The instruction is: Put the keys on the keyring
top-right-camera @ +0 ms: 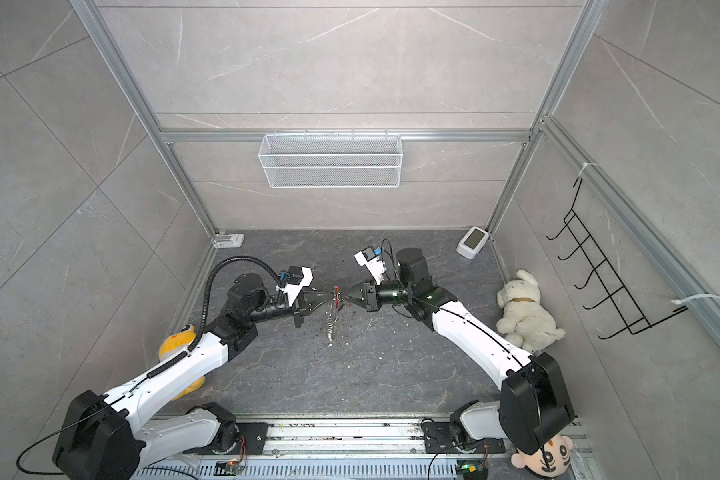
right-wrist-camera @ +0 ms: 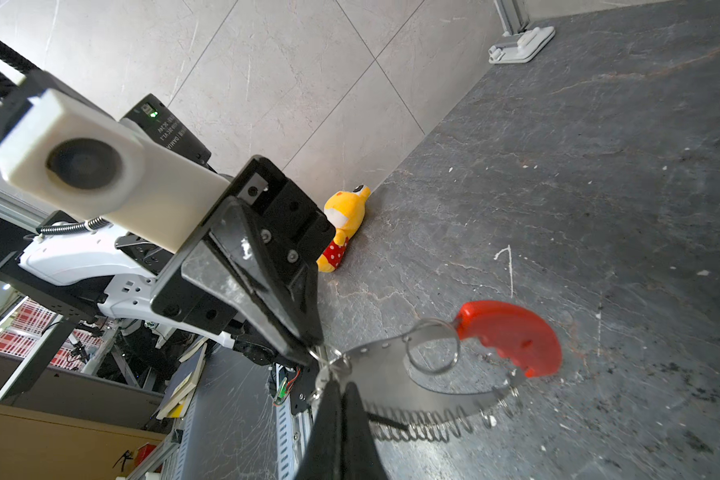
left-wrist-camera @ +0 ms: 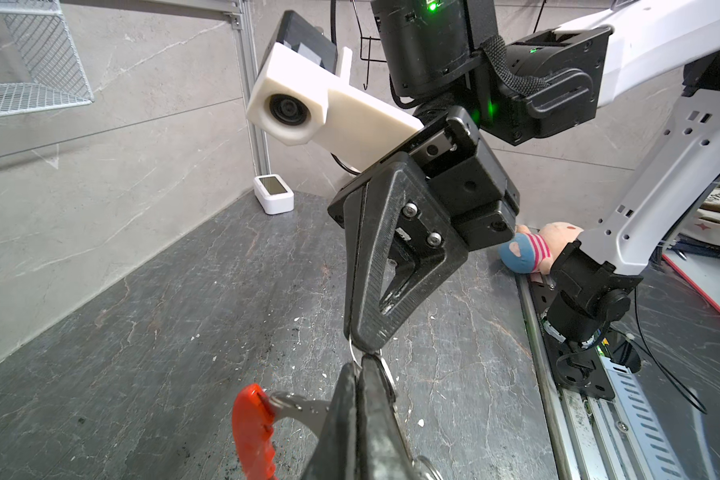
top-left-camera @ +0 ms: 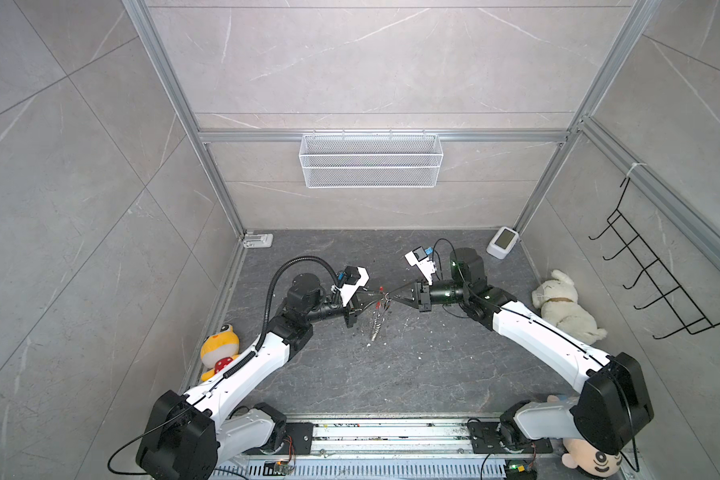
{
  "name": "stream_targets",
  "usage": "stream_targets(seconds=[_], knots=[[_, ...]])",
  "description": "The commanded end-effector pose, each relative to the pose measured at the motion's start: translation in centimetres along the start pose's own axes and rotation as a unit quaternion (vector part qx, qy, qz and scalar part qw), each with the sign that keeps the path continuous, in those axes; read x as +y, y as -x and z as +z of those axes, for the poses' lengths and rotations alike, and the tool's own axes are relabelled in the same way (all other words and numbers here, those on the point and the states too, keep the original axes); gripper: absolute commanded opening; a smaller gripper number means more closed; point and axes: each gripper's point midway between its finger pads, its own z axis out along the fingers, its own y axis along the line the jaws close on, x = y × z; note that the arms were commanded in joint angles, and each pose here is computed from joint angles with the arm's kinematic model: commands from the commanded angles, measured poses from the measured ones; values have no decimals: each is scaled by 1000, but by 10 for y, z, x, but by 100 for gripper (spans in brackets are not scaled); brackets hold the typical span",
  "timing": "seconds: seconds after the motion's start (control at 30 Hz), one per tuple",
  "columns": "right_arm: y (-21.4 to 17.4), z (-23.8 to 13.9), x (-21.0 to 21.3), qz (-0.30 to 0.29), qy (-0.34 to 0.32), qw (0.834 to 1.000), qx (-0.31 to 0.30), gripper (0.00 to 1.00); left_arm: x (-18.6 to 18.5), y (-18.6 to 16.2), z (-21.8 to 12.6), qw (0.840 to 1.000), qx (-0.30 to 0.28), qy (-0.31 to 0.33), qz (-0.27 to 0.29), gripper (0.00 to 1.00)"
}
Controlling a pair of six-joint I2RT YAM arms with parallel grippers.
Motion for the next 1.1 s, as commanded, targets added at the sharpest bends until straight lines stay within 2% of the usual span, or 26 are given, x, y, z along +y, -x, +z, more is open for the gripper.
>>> stream_targets(seconds=[0.0,0.23,0.63,0.93,1.07], knots=[[2,-5,-14,18,-31,999,-8,0,-7,46,-6,996,-68,-10,62,0],[11,-10,-3,3,-32,999,-17,0,-2,30,-3,998,-47,-1,49,0],[20,-15,3,-9,-40,999,-31,0,2,22,0,999,-36,3,39,0],[33,-20,18,-31,-23,998,-56,0,4,16,2,999,-29,4,33,0],[27,-23,10,-25,-47,997,-49,0,4,16,2,999,-29,4,34,0]])
